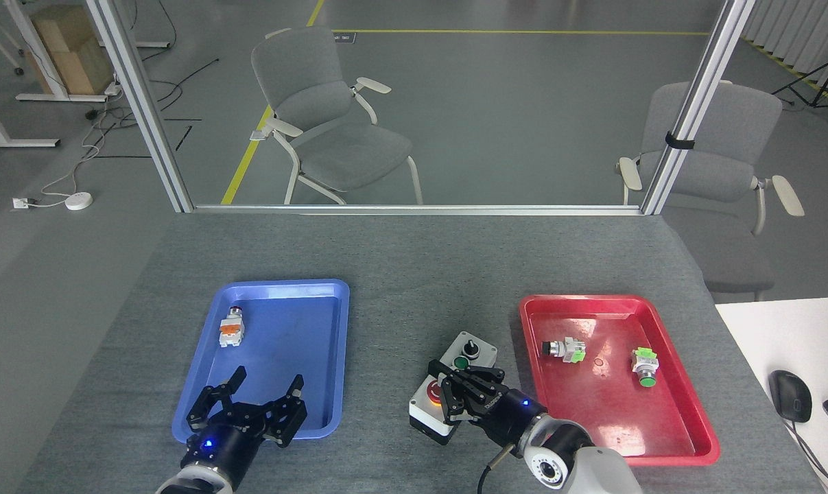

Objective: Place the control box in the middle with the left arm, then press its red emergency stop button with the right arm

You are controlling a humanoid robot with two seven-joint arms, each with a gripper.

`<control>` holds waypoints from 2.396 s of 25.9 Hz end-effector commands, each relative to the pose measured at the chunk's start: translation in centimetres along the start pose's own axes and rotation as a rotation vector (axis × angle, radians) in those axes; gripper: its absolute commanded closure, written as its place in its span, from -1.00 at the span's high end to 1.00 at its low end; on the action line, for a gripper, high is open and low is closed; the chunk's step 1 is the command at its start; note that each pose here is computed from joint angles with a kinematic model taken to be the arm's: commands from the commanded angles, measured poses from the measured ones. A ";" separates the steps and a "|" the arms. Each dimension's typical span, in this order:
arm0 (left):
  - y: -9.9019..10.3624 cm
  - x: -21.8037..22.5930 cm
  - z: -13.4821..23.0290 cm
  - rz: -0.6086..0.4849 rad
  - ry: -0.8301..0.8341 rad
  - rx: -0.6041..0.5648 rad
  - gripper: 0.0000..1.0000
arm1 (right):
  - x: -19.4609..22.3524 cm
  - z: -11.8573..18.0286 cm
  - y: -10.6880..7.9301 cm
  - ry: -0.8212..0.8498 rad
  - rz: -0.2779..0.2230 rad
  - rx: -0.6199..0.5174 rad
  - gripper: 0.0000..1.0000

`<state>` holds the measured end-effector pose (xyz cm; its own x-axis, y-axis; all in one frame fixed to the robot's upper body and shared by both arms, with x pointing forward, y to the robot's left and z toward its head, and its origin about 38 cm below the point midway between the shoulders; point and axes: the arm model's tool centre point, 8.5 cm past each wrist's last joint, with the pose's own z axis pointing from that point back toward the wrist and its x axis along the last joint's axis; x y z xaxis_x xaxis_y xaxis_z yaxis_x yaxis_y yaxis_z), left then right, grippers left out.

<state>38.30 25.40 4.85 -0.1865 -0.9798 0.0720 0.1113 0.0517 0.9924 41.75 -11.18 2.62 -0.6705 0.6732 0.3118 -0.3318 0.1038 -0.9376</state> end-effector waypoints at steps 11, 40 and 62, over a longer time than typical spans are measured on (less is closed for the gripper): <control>6.3 -8.4 -5.7 0.159 0.186 0.124 0.98 | -0.6 0.7 4.3 0.026 -0.077 0.098 -1.00; 5.2 -7.1 -4.9 0.168 0.165 0.158 0.98 | -10.9 6.8 -12.4 0.118 -0.288 -0.490 1.00; -0.3 -5.7 0.3 0.180 0.167 0.068 0.98 | -15.1 15.9 -9.0 0.691 0.026 -0.360 1.00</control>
<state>39.35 31.08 4.63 -0.0082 -0.9718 0.2357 0.0528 0.2350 0.9706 45.26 -33.91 9.41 -0.0883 0.9527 0.2908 -0.0100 0.2910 -0.9567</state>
